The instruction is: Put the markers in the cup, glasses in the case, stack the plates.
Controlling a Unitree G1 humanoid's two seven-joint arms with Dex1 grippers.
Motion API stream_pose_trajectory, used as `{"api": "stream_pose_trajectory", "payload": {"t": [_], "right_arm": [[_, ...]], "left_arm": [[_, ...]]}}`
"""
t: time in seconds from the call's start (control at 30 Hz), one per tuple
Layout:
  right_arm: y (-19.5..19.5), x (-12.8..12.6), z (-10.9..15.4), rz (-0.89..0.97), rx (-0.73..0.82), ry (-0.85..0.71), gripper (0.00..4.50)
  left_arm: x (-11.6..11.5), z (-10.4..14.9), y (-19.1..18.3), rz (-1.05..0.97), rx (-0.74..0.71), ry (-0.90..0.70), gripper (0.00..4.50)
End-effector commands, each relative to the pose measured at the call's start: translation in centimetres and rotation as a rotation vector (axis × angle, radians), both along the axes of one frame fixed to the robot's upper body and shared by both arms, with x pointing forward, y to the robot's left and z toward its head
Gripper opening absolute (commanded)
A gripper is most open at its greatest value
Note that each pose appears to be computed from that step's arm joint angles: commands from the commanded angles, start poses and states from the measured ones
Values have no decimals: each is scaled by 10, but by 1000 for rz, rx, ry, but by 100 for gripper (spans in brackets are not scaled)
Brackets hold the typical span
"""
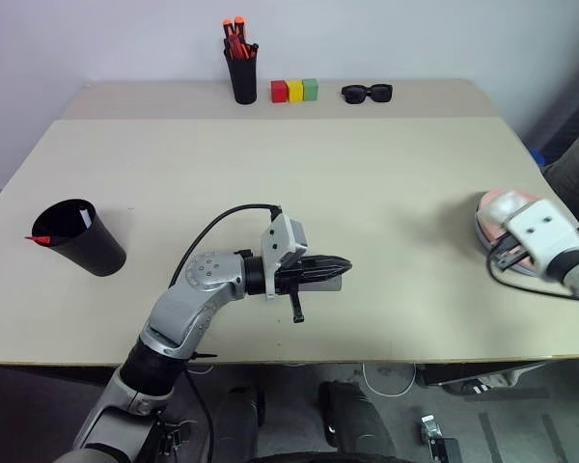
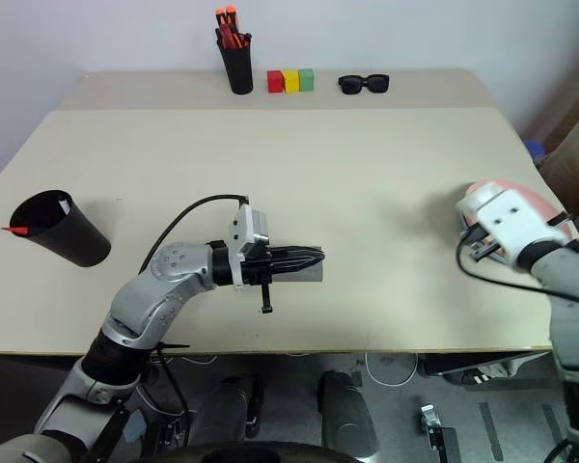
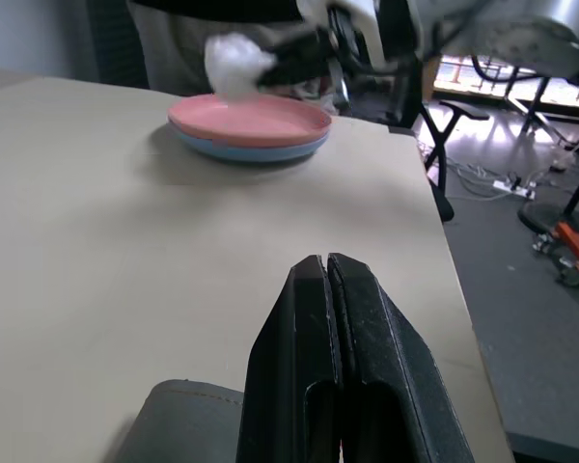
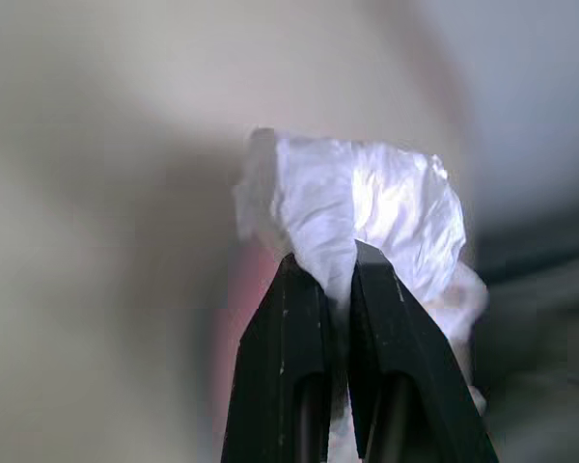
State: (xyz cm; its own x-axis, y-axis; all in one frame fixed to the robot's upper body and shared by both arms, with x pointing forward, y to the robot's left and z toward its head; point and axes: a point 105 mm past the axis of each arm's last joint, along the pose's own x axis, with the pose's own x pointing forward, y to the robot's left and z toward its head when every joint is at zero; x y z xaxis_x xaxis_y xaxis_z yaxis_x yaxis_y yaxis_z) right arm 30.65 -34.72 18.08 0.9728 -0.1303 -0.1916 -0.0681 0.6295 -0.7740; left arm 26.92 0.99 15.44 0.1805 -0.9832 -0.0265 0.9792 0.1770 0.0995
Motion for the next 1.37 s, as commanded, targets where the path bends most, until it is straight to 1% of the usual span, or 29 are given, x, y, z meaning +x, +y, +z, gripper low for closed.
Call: {"api": "stream_pose_trajectory", "payload": {"t": [0.03,0.07,0.1,0.17,0.27,0.33,0.4,0.5,0.53,0.6,0.67,0.73,0.87,1.07,1.2,1.37], "right_arm": [[-24,1,-5,-101,19,2,100],[-26,3,-6,-107,13,4,140],[-27,4,-6,-110,9,3,196],[-28,6,-5,-112,7,-1,290],[-17,11,-2,-51,0,-12,446],[-5,16,3,11,21,-35,446],[23,21,9,141,86,-62,446],[71,21,13,350,267,-61,446],[84,19,12,414,316,-41,446],[106,15,8,517,395,-3,446],[117,13,5,570,467,27,446],[124,13,2,605,519,46,446],[125,22,0,624,559,65,446],[124,36,-2,633,561,70,446],[131,38,-8,650,566,86,446],[137,41,-8,664,572,87,446]], "left_arm": [[0,11,-3,-13,-27,-36,0],[1,11,-2,-5,-27,-39,0],[2,12,0,3,-27,-41,0],[3,11,2,16,-26,-42,0],[9,10,11,81,-25,-53,0],[16,12,17,146,-33,-64,0],[35,16,33,298,-47,-101,0],[70,18,77,618,-50,-140,0],[78,18,93,710,-43,-145,0],[86,15,124,862,-13,-166,0],[86,9,145,944,22,-171,0],[81,2,162,984,66,-173,0],[73,-3,180,1026,108,-172,0],[71,-7,191,1051,136,-176,0],[69,-5,190,1061,118,-170,0],[67,-7,188,1058,118,-161,0]]}}
